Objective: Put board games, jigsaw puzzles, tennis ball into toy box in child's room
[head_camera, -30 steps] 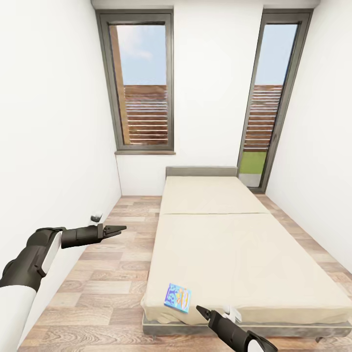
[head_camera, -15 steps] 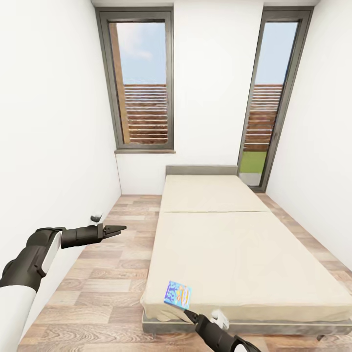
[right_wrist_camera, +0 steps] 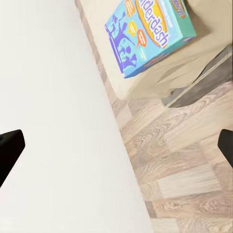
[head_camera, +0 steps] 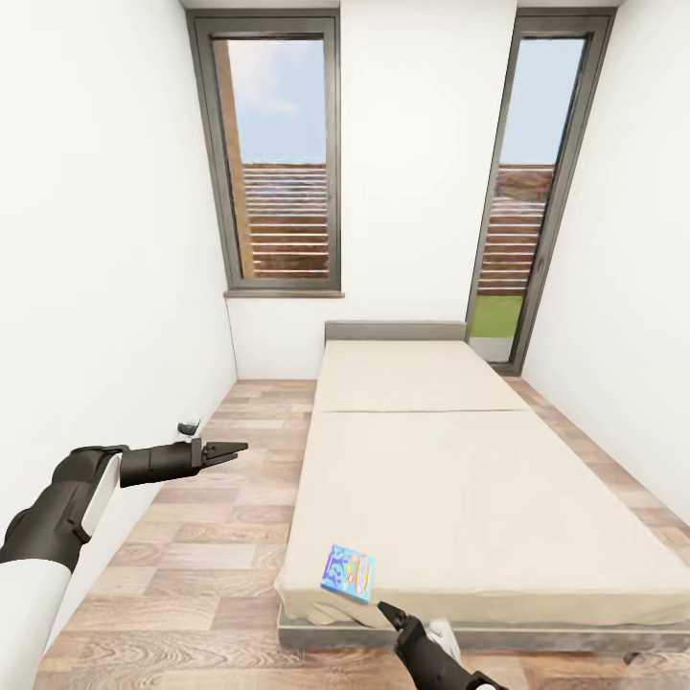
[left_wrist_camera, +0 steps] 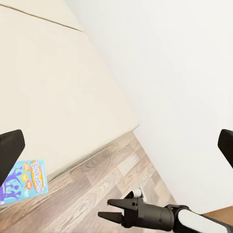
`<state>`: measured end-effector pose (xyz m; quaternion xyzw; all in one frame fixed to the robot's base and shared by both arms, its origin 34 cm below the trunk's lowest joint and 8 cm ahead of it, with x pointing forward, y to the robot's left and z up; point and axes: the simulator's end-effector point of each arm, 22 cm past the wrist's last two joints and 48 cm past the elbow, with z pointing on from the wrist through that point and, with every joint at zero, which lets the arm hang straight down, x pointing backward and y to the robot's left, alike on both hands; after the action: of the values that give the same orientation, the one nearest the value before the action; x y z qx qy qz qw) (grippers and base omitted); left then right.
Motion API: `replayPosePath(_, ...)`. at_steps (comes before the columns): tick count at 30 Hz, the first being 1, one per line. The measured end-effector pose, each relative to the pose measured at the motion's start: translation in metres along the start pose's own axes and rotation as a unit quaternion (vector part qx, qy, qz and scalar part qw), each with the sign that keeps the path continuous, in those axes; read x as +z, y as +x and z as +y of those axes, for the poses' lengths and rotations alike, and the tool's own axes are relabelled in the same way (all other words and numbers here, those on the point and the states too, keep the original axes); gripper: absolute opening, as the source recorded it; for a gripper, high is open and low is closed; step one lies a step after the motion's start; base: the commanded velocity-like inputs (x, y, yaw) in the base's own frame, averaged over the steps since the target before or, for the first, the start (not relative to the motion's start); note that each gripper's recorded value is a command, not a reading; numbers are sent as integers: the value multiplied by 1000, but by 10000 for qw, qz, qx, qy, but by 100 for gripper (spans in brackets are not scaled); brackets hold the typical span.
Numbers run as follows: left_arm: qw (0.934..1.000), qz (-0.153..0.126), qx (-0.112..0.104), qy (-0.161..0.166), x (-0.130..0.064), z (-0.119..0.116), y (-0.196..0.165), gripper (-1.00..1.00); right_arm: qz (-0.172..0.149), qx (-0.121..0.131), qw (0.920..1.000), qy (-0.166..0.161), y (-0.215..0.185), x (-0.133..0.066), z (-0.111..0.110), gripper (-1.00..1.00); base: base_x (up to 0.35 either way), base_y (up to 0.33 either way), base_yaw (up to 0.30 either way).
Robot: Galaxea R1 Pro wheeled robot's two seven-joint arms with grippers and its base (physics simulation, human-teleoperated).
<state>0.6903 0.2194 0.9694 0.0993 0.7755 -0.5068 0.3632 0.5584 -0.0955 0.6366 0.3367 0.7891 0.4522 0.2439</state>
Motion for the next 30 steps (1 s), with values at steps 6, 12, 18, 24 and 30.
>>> replayPosePath(6, 10000, 1, 0, 2, 2, 7, 7, 100, -172, 383, 9991, -117, -11, 5, -5, 100, 0, 0, 0)
replayPosePath(12, 10000, 1, 1, 0, 5, 14, 15, 100, -243, 682, 9966, -391, -27, 16, 10, 100, 0, 0, 0)
replayPosePath(18, 10000, -5, 2, 0, 6, 21, 22, 100, -45, 818, 9950, -568, -26, 25, 19, 100, 0, 0, 0)
replayPosePath(24, 10000, -8, 4, -4, 7, 29, 30, 100, -22, 834, 9939, -715, -28, 35, 27, 100, 0, 0, 0)
replayPosePath(30, 10000, -8, 5, -6, 9, 36, 38, 100, -75, 771, 9935, -835, -33, 46, 34, 100, 0, 0, 0)
